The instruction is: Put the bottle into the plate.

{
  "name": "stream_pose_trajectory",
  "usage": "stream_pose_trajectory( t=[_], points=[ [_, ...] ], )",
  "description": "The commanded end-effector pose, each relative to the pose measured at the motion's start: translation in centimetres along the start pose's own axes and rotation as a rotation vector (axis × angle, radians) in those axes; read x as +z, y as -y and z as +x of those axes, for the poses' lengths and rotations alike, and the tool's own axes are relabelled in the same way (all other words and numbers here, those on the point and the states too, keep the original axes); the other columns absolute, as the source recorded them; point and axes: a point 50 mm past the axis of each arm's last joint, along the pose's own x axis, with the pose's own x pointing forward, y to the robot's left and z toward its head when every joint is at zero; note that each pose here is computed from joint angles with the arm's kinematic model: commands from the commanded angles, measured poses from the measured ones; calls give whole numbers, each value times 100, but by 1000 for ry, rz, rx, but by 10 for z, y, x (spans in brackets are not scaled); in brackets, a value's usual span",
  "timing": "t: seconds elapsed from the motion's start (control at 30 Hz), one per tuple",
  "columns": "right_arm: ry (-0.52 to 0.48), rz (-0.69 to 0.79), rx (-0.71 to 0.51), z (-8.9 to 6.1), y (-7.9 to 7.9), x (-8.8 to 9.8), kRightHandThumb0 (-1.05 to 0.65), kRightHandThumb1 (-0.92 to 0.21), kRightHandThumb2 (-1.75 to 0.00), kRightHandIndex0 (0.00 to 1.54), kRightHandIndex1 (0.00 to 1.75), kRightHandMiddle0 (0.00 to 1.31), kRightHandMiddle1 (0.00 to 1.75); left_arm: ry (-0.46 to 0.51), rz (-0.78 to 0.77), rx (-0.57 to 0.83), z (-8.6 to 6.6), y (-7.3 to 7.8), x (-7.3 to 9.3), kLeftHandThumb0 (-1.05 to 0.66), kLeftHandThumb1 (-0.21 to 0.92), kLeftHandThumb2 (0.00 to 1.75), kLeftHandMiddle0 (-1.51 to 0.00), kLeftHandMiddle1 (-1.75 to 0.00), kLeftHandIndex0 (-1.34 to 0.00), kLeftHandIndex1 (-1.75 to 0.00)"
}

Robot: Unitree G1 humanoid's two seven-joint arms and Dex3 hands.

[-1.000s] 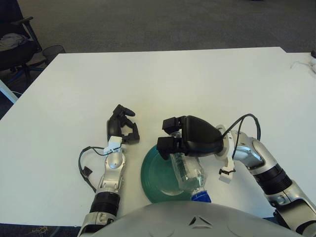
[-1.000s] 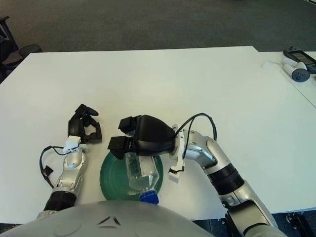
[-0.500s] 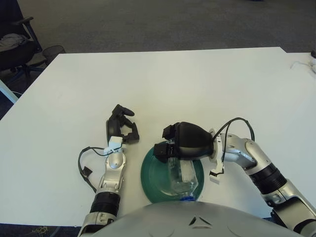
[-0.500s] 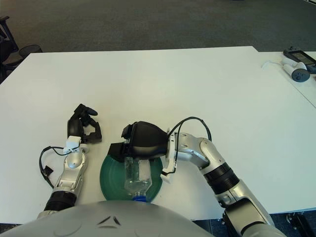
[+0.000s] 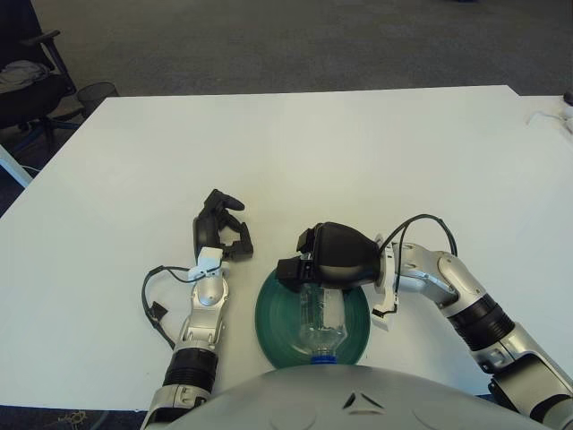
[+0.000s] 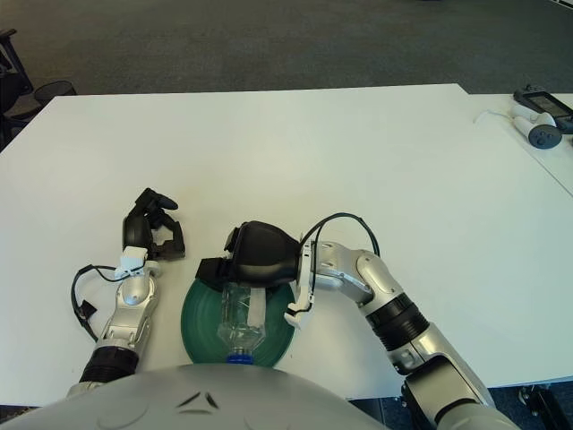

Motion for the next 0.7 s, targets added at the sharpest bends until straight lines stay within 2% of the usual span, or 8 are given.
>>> stream_pose_trajectory(
  t=[0.0,0.2,0.27,0.33,0.4,0.47,0.6,0.67],
  points=[
    [5,-27,2,2,3,-4,-46,-38,-124,125,175,56,175,-140,23,-16,-27,-1,-28,0,-7,175,-89,-175,-70,-172],
    [9,2,-44,3,3,-2,-45,-40,-121,115,175,54,175,-131,28,-9,-28,0,-27,0,-7,175,-88,-175,-70,-173],
    [17,20,-67,3,4,-1,-44,-42,-118,102,175,53,175,-130,37,-8,-28,0,-27,0,-7,175,-88,-175,-69,-173],
    [30,34,-76,3,5,0,-23,-36,-124,80,175,54,167,-130,51,-7,-28,0,-27,0,-6,175,-88,-175,-69,-174],
    [49,36,-76,4,13,-1,-10,-42,-119,57,172,46,172,-130,66,-5,-28,0,-28,0,-6,175,-88,-175,-69,-174],
    [67,36,-68,3,22,-1,-5,-58,-100,39,173,33,173,-133,78,-3,-28,-1,-28,0,-6,175,-88,-175,-69,-174],
    [90,33,-40,-2,30,-2,-33,-58,-99,9,85,7,109,-152,75,3,-29,0,-29,0,-6,175,-88,-175,-69,-174],
    [93,22,-27,-3,32,-2,-38,-60,-97,5,61,3,88,-168,60,1,-30,0,-31,0,-6,175,-88,-175,-68,-174]
  ],
)
